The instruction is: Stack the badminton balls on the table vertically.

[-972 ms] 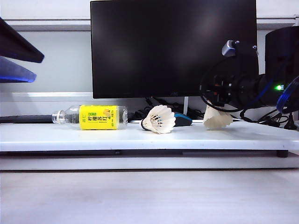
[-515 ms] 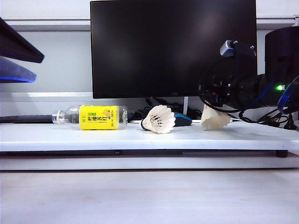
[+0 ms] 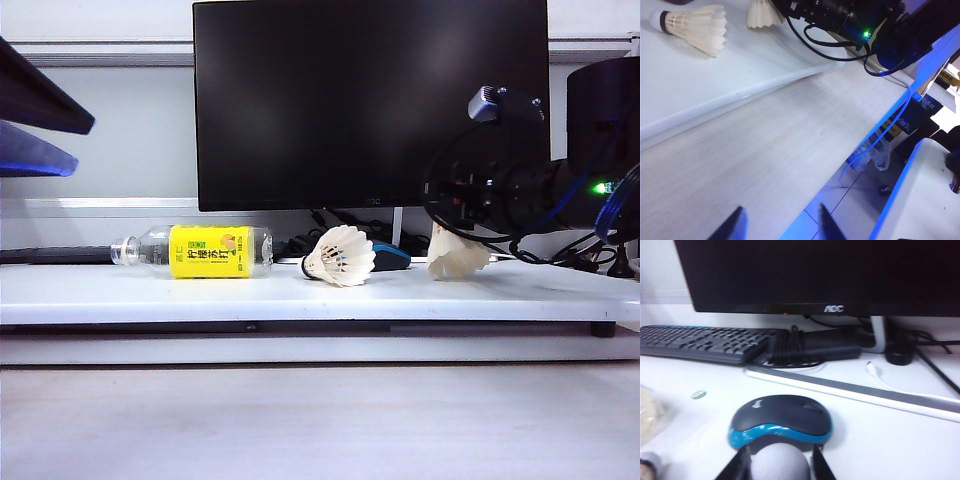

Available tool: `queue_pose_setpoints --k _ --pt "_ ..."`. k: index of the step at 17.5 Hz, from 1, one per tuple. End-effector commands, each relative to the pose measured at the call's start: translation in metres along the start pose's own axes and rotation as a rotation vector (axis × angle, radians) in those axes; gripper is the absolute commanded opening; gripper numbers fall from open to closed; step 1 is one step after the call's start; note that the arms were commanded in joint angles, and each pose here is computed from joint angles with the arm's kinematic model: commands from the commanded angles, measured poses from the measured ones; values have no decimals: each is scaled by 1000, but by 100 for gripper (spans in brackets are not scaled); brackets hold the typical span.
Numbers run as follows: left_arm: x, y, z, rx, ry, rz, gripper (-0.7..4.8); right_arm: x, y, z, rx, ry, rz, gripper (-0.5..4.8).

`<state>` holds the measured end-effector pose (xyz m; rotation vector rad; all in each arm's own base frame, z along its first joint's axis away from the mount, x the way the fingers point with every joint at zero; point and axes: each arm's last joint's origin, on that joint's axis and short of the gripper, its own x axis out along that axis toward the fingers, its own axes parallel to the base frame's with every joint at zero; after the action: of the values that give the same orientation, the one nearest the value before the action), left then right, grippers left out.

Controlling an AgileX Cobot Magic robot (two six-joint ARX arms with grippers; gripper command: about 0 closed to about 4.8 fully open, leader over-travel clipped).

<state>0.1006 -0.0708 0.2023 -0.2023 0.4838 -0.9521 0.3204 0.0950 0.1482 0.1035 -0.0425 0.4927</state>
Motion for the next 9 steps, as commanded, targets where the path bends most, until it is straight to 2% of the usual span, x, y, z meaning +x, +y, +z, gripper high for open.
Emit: queue_pose_setpoints --k 1,3,9 --pt "0 0 2 8 -7 -2 192 0 1 0 0 3 11 124" --pt "0 0 2 8 -7 -2 192 0 1 0 0 3 11 151" --pt "0 0 2 8 -7 -3 192 0 1 1 -1 1 11 149"
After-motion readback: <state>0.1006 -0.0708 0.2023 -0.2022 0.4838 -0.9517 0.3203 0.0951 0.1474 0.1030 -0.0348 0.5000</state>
